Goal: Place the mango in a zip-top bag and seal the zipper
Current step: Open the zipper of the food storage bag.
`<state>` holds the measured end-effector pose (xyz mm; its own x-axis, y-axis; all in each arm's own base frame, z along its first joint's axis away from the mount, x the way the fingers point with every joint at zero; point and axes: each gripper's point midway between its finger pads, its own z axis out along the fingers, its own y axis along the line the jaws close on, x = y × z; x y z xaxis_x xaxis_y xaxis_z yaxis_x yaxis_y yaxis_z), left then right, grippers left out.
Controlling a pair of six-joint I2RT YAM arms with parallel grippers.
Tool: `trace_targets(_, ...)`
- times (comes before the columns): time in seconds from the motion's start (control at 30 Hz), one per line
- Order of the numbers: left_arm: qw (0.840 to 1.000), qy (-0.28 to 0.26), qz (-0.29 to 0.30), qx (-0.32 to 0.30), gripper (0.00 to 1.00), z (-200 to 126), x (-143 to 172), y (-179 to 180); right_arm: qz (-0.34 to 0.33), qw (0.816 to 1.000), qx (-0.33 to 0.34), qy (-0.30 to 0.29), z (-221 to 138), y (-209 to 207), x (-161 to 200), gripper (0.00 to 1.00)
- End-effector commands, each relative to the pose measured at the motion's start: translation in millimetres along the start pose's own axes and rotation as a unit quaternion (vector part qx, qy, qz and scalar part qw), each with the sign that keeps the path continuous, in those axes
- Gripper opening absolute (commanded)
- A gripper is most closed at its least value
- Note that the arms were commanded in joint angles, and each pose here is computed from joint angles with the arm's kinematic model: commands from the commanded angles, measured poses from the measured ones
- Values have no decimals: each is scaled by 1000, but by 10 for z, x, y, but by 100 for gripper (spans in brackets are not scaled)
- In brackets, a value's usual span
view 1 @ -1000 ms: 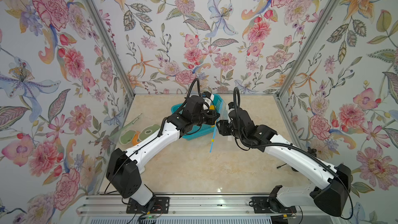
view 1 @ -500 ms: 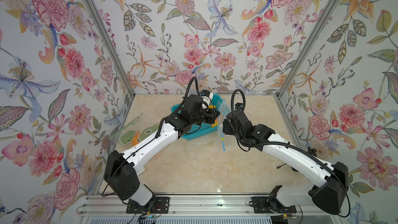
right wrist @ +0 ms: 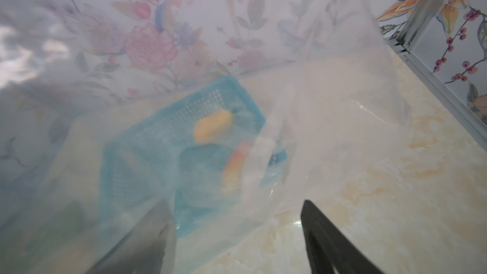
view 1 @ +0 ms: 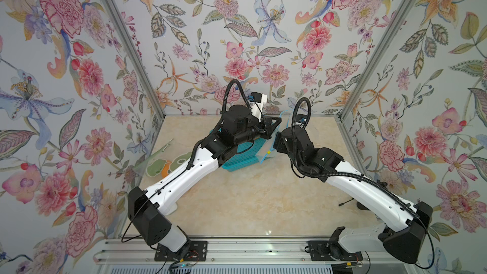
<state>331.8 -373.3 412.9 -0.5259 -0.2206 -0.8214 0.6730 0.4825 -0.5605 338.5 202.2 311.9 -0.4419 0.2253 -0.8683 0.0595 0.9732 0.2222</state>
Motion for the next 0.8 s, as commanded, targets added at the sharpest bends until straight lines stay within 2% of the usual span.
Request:
trace_targets(0.0,999,-40,-7,-16,0,-68,-157,-10,-17,997,69,-37,-47,-258,-156,77)
trace_targets(0.13,993,-76,-18,-90,0,-241,-178,271,-23,993,99,-52,-141,-483,-225,68)
trace_targets(0.23,987,-95,-22,-131,0,-357,-171,447,-25,993,112,-41,-150,-656,-181,63)
trace_targets(0.43,980,-111,-17,-163,0,-454,-218,583,-31,994,100,16,-14,-828,14,58)
trace_targets(0.53,976,-118,-4,-181,0,-531,-262,624,-52,994,83,40,61,-761,89,59)
trace_targets(0.67,972,-119,22,-203,0,-630,-330,626,-88,994,33,60,99,-464,112,58)
trace_targets(0.77,959,-133,53,-243,0,-829,-471,653,-93,993,4,67,91,-344,70,56)
